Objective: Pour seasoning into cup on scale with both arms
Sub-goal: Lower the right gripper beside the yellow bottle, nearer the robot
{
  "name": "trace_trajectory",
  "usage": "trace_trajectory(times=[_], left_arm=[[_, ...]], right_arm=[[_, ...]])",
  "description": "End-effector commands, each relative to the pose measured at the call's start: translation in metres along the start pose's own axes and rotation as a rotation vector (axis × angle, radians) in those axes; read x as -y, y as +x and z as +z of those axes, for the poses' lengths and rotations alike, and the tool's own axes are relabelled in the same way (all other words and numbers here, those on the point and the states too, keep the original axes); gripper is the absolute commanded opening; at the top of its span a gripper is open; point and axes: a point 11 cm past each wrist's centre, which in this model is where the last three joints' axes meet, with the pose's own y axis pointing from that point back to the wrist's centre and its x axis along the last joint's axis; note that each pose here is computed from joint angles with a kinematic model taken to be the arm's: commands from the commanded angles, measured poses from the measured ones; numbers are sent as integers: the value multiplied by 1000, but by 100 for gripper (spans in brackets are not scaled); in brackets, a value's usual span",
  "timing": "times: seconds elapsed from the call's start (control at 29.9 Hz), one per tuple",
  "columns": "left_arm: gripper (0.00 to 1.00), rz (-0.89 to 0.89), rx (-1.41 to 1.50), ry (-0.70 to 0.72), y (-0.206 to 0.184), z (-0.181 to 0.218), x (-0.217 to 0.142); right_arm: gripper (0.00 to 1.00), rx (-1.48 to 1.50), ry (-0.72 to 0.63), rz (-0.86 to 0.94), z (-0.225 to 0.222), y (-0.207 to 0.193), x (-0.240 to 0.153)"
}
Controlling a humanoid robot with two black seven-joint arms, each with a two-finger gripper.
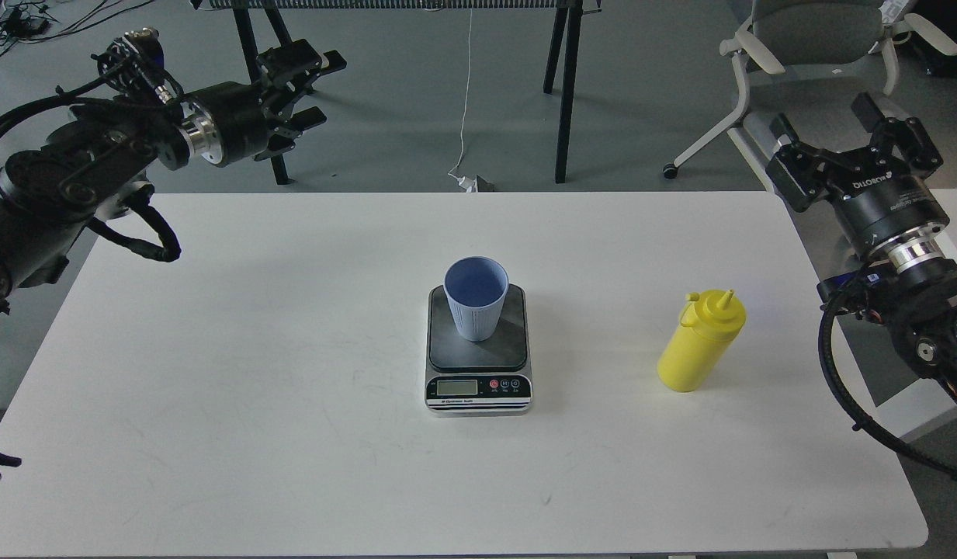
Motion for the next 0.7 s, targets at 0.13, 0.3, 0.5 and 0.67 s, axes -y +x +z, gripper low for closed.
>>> trace_trajectory(times=[0.13,0.3,0.5,0.67], left_arm=[[99,5,1,5,2,-2,-2],[99,6,-2,11,2,-5,-4],[99,3,-4,11,0,-6,-3],[99,2,-7,14,-1,-8,-4]], right_arm=[[99,66,-16,47,14,8,-55],[99,88,13,151,12,34,-97],[99,93,14,265,17,61,-134],[99,109,10,322,24,75,-154]])
